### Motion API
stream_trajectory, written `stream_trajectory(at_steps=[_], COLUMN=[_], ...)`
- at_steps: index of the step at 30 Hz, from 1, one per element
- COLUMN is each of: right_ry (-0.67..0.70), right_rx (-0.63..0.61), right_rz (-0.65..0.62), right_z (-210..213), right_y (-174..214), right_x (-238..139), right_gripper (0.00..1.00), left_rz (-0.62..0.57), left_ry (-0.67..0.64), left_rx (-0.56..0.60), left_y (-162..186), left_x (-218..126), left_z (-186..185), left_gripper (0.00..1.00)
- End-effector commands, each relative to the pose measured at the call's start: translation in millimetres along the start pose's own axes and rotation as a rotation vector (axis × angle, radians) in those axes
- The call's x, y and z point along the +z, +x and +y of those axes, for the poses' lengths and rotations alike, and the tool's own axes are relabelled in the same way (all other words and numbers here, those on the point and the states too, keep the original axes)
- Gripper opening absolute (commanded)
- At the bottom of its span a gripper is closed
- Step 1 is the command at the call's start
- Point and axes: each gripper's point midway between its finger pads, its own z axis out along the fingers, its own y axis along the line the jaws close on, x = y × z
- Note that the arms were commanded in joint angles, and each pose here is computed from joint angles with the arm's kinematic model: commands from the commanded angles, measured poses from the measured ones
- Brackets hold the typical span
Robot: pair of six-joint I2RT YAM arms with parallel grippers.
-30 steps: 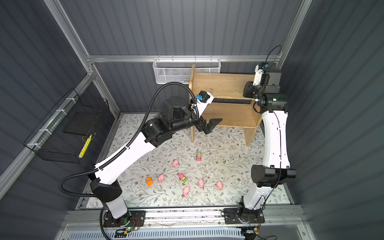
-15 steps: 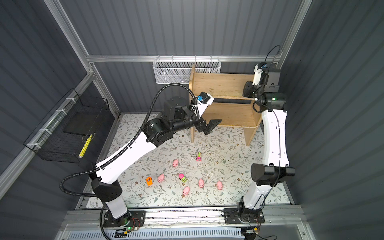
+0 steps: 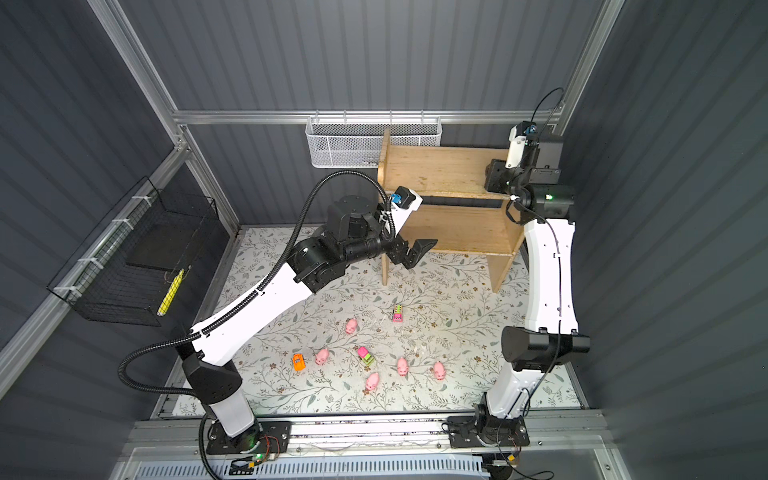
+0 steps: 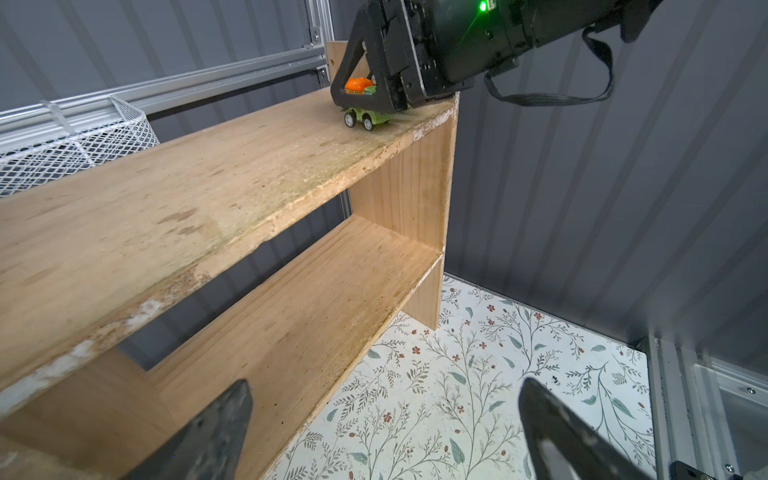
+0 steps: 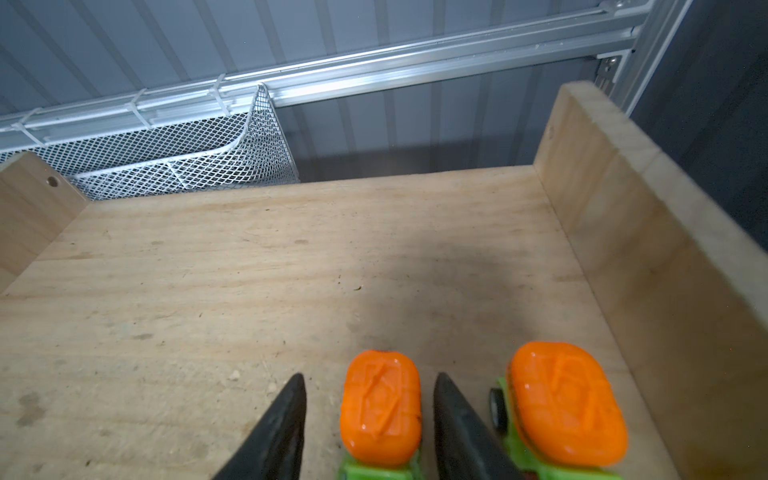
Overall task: Place and organize the plastic toys onto the shelf
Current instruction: 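Lower the truck onto the top shelf beside the first truck while the left gripper rises, then open the right gripper and release the truck on the top shelf, then withdraw both grippers from the shelf and move them down toward the toys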
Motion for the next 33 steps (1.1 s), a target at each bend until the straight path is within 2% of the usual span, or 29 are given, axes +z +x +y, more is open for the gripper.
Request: stream_trajectory(at_steps=[1, 8, 18, 26, 33], right_ry=[-0.018, -0.023, -0.024, -0.051, -0.097], right_rx=[0.009, 0.01, 0.016, 0.014, 0.008], right_rz=[-0.01, -0.046, -0.117, -0.126, -0.11], right_z=[3.1, 6.4, 15.5, 31.6, 49.8], right_y=[-5.9, -15.3, -26.8, -6.2, 31.5], right_x=[-5.4, -21.7, -57.3, -93.8, -130.7], right_gripper=[0.54, 0.63, 0.68, 0.72, 0.75], left_rz=[-0.054, -0.057, -0.072, -0.1, -0.087], left_ry=[0.002, -0.005, -0.008, -0.002, -0.023], left_rx=[-0.008, -0.012, -0.023, -0.065, -0.124], left_y=[-19.3, -20.5, -25.9, -29.4, -13.7], left_x=[-16.0, -19.0, -35.2, -63.6, -99.4], left_z=[1.9, 2.5, 2.0, -1.9, -3.7], left_gripper=[1.0, 1.0, 1.0, 1.0, 1.0])
